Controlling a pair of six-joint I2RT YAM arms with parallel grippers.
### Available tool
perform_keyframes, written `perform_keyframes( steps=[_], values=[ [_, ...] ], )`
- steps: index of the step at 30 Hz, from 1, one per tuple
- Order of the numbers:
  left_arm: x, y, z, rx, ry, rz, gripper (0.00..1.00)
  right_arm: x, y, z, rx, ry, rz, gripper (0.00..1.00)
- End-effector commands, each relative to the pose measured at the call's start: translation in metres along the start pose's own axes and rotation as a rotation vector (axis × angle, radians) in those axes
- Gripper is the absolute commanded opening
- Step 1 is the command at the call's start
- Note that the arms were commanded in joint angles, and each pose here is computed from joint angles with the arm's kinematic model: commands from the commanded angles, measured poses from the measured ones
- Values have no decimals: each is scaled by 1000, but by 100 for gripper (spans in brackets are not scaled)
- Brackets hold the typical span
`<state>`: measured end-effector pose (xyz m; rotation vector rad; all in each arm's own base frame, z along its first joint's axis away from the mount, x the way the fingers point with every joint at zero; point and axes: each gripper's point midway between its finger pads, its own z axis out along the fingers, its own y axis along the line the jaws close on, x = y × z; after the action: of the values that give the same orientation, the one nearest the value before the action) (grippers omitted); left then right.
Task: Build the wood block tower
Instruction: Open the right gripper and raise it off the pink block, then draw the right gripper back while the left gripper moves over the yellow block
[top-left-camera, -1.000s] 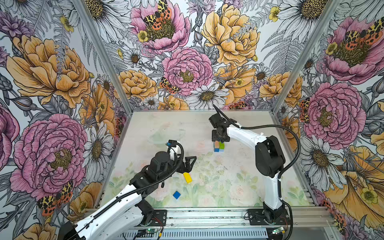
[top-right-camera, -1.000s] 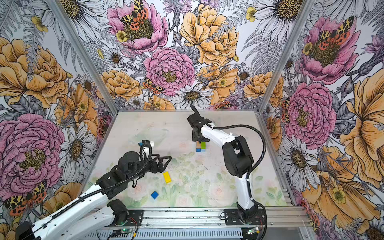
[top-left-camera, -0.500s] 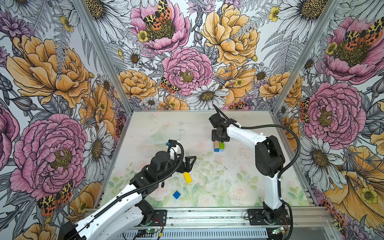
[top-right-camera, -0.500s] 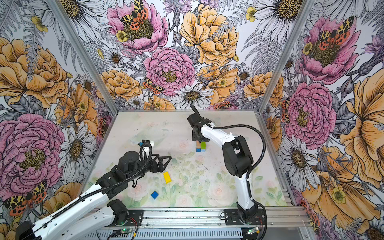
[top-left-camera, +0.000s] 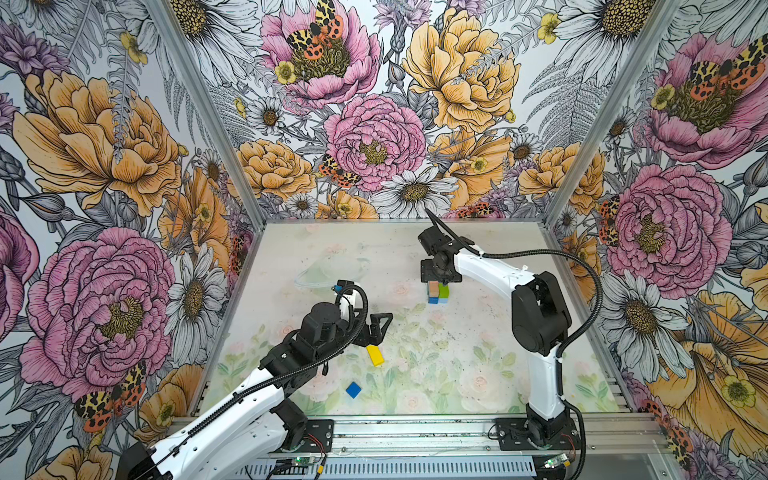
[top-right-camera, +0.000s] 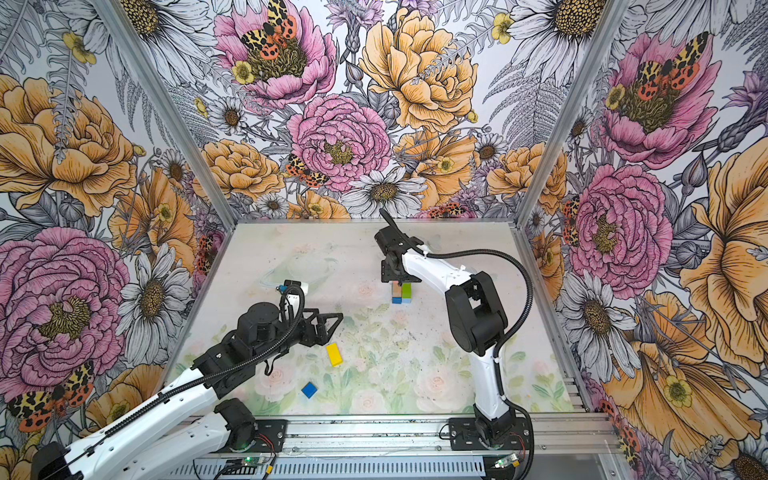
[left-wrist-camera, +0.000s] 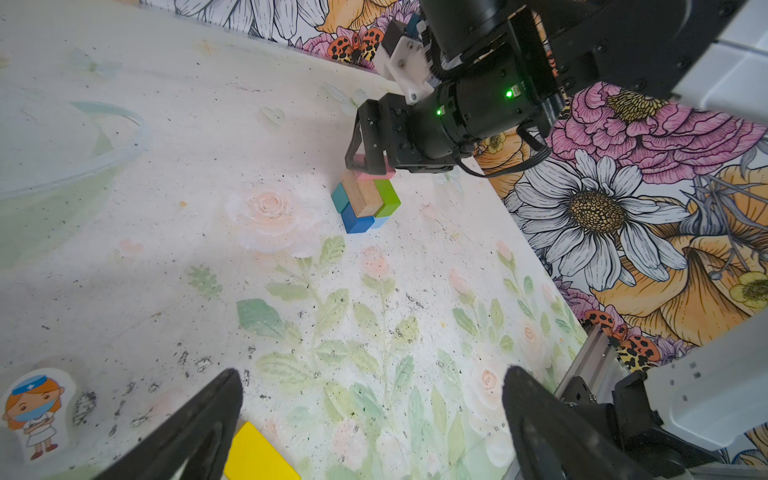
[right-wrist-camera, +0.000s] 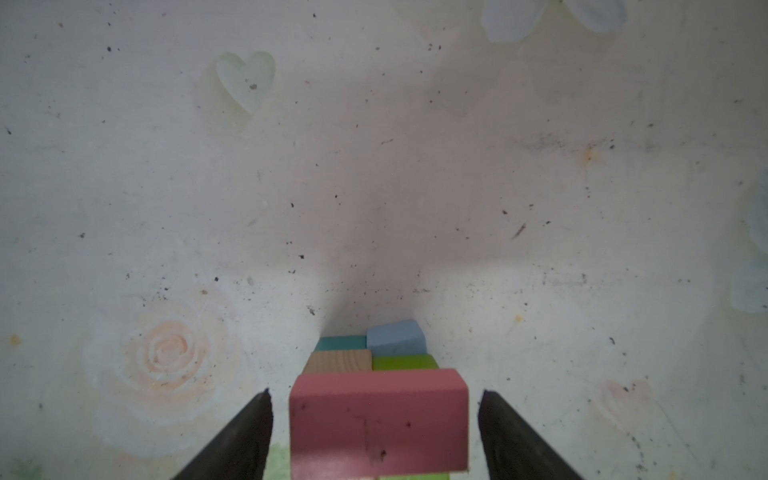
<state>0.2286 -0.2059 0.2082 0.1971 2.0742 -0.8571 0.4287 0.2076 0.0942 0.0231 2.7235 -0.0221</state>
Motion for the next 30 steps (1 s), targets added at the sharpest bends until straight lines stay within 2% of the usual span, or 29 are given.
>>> perform_keyframes(
  steps=[1,5,12,20,30],
  values=[
    [7,14,-6,-61,9,-19,99,-13,4,-46,-49,-93,-1,80],
    [22,33,-10,-143,38,-71,99,-5,10,-79,-94,-132,-20,80],
    [62,43,-15,-175,100,-157,98,30,5,-122,-140,-171,-47,81],
    [96,42,-19,-175,137,-233,95,80,-15,-137,-169,-153,-63,82],
    [121,28,-1,-141,167,-263,94,115,-38,-151,-228,-184,-41,82]
  ],
)
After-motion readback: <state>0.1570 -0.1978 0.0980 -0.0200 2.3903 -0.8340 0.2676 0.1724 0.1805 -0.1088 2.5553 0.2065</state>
